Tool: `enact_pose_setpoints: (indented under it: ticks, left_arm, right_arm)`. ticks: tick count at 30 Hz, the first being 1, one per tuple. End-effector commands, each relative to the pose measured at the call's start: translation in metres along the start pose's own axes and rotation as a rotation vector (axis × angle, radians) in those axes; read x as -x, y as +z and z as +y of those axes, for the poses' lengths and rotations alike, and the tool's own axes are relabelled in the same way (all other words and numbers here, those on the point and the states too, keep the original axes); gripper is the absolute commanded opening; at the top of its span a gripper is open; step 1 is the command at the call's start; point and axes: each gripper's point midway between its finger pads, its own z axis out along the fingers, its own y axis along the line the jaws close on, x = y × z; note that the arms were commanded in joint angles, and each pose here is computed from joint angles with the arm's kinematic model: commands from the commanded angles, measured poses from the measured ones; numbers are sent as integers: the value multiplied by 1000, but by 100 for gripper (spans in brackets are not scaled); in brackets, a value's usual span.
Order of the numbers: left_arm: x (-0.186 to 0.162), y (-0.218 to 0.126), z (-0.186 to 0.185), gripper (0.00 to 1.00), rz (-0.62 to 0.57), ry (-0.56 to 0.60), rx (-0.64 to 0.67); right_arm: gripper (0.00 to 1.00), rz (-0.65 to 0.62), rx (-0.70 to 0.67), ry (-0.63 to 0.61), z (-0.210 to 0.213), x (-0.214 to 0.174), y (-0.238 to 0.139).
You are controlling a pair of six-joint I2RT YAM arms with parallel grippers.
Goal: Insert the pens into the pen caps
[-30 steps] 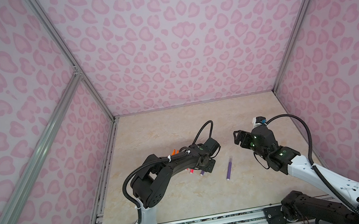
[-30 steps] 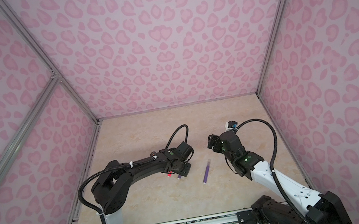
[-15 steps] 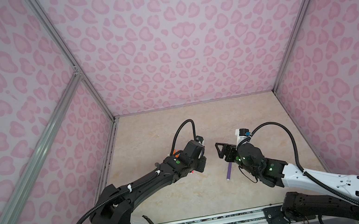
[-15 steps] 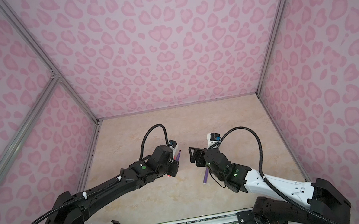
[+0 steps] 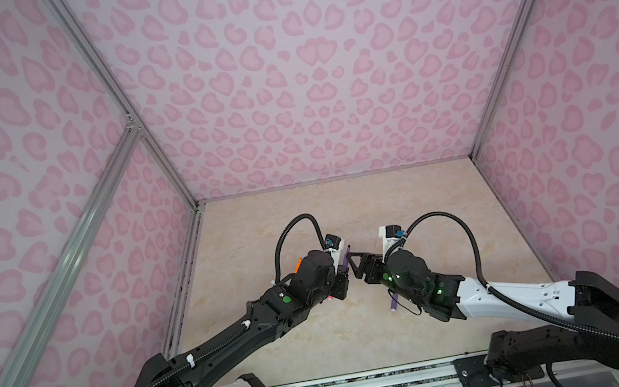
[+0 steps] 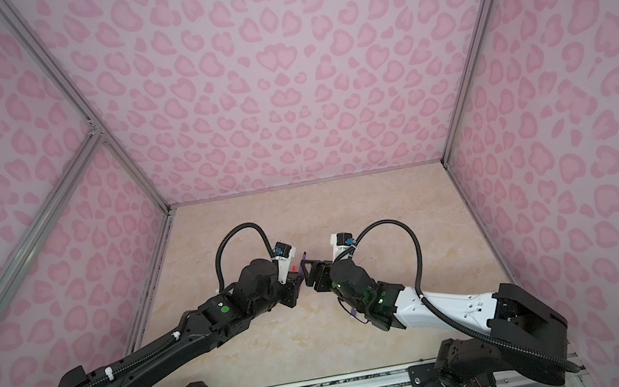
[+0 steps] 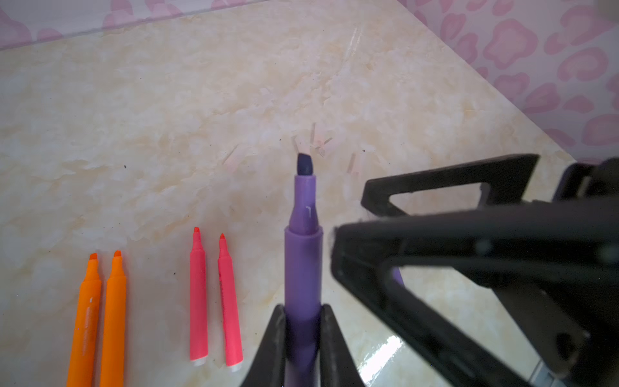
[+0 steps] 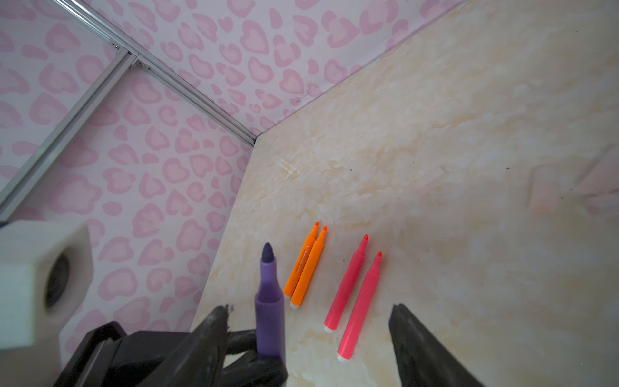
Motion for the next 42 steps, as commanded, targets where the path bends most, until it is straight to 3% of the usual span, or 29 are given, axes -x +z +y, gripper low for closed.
enact_pose_setpoints:
  ticks: [1, 6, 27, 34, 42]
  left_arm:
    - [13, -4, -9, 4, -57, 13, -47]
    - [14, -8, -17, 4, -74, 21, -89]
    - [11, -2, -21, 4, -48, 27, -105]
    - [10, 1, -20, 18, -45, 19, -99]
    - [10, 0, -17, 27, -53, 15, -88]
  right_arm:
    - [73, 10, 42, 0, 13, -2, 5]
    - [62, 26, 41, -3, 15, -6, 11]
    - [0, 37, 33, -14, 17, -7, 13]
    - [0, 41, 43, -8, 19, -9, 12]
    - [0, 53, 77, 7, 28, -15, 10]
